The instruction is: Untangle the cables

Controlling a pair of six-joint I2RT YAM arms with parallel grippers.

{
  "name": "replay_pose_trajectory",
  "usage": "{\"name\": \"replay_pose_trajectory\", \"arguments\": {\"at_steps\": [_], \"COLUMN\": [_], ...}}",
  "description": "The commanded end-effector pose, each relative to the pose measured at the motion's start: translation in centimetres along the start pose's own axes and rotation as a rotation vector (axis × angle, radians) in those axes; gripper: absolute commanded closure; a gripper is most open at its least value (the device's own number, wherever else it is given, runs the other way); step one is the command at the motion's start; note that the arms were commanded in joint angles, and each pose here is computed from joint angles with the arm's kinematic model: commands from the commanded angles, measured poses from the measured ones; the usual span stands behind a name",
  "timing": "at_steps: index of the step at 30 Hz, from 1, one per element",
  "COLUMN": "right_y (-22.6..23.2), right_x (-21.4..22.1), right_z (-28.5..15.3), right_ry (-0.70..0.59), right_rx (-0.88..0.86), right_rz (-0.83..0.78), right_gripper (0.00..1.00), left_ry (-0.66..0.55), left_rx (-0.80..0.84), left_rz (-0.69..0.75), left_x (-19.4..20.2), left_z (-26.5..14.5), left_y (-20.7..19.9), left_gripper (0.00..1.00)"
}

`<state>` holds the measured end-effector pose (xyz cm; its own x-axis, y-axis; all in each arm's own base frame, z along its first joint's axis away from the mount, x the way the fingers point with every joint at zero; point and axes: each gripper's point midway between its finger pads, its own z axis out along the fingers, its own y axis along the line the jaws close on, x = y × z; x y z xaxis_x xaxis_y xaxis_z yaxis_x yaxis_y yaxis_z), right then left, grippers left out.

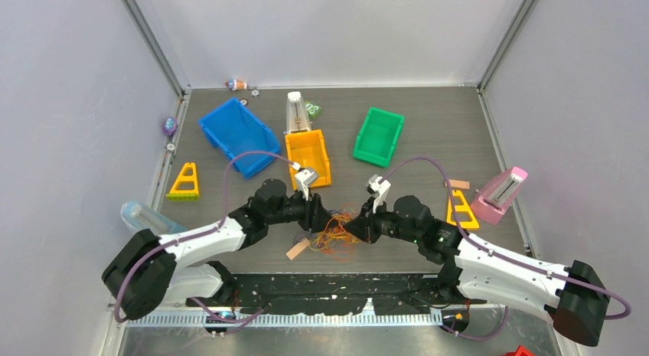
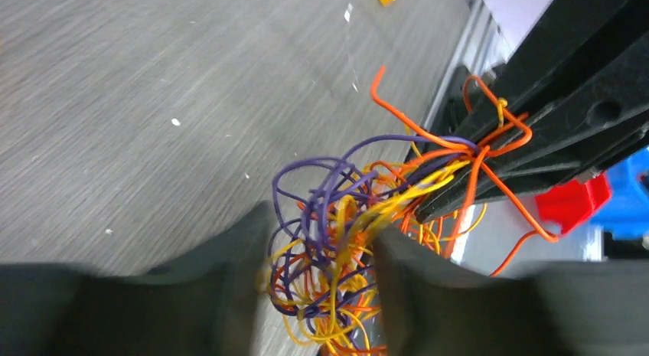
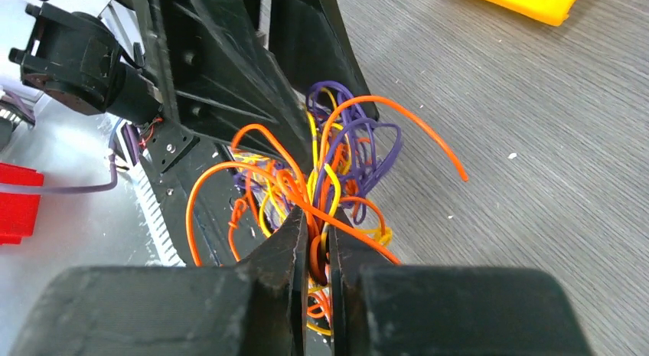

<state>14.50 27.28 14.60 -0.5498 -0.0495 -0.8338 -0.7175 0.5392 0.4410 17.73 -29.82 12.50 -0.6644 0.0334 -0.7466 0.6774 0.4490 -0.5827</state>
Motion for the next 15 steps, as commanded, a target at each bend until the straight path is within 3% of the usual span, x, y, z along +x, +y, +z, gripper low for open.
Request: {"name": "replay_pose_trajectory", "arguments": {"at_steps": [1, 2, 3, 8, 9, 10, 12, 15], "right_y": [3.3, 3.1, 2.0, -6.8, -8.3, -9.1, -9.7, -7.9], "right_x": [-4.5, -4.6, -4.6, -2.8, -2.1, -1.2, -0.4, 0.6], "right_z": [-0.1, -0.1, 0.1, -1.6, -2.4, -2.6, -2.5, -0.7], "right_ry": [-0.115, -0.117, -0.121, -0.082, -0.06, -0.02, 0.023, 0.081], "right_rx": [-0.126, -0.113, -0.052, 0.452, 0.541, 0.583, 0.609, 0.483], "right_rz": [-0.049, -0.049, -0.04, 0.049, 0.042, 0.033, 0.019, 0.007], "right_gripper": [0.93, 0.92, 0.88, 0.8, 0.73, 0.53, 0.35, 0.29], "left_ry": [0.012, 0.007, -0.007, -0.063, -0.072, -0.084, -0.118, -0.152], "left_rx": [0.193, 0.21, 0.203, -0.036, -0.072, -0.092, -0.083, -0.04], "left_rz": [0.027, 0.017, 0.008, -0.016, -0.004, 0.011, 0.044, 0.069], "left_x": [-1.0, -0.9, -1.0, -0.7, -0.9, -1.2, -1.9, -2.5], "left_z": [1.2, 1.3, 1.4, 0.2, -0.2, -0.5, -1.2, -1.6], "left_y": [-3.6, -3.7, -3.5, 0.9, 1.4, 1.6, 1.1, 0.2], "left_gripper": [0.77, 0.97, 1.0, 1.0, 1.0, 1.0, 1.0, 1.0]}}
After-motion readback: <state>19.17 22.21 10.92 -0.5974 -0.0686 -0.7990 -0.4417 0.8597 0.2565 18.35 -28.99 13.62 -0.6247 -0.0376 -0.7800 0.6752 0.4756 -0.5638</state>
